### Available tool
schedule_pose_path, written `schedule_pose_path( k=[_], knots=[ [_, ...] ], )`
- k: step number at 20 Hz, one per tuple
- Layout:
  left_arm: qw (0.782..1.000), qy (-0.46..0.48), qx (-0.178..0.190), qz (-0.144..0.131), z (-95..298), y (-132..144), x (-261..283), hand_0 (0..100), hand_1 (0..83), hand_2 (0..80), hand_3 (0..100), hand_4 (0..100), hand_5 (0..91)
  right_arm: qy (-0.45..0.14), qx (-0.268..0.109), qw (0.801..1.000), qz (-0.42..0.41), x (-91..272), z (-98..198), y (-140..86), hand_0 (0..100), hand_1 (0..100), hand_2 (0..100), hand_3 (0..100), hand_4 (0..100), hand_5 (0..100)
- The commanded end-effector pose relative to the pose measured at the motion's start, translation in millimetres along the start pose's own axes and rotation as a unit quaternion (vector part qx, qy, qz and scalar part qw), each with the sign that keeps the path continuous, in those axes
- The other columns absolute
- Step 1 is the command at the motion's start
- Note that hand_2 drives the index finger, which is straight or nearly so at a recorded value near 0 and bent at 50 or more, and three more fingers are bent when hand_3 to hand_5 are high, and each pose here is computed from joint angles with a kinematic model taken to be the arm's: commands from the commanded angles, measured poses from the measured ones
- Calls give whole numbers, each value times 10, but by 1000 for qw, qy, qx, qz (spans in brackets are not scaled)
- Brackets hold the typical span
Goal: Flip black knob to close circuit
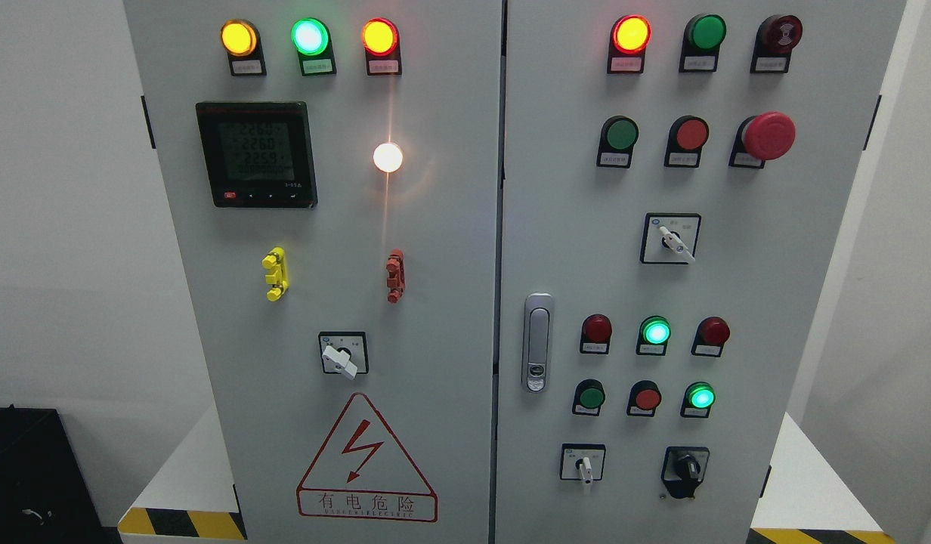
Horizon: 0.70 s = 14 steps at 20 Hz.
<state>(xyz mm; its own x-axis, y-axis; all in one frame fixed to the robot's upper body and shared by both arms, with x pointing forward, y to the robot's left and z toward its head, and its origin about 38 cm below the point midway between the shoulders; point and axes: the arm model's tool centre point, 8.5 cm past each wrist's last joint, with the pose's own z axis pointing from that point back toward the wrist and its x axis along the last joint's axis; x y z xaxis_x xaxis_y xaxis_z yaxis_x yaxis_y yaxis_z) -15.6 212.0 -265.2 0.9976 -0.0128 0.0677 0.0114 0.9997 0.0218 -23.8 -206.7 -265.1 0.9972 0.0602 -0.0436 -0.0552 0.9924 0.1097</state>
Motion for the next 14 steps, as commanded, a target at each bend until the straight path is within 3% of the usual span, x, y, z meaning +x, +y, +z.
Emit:
schedule_pose_path(
  k=[1,7,14],
  knots=[
    [1000,0,0,0,0,1,0,120,556,0,0,0,0,0,2,1000,3,-6,-1,11,0,144,0,0,0,0],
    [1000,0,0,0,0,1,0,120,556,0,0,0,0,-5,5,1000,4,23,0,6,0,143,0,0,0,0],
    [1000,0,0,0,0,1,0,120,556,0,0,0,0,-87,-7,993,76,498,64,-59,0,144,0,0,0,0]
  ],
)
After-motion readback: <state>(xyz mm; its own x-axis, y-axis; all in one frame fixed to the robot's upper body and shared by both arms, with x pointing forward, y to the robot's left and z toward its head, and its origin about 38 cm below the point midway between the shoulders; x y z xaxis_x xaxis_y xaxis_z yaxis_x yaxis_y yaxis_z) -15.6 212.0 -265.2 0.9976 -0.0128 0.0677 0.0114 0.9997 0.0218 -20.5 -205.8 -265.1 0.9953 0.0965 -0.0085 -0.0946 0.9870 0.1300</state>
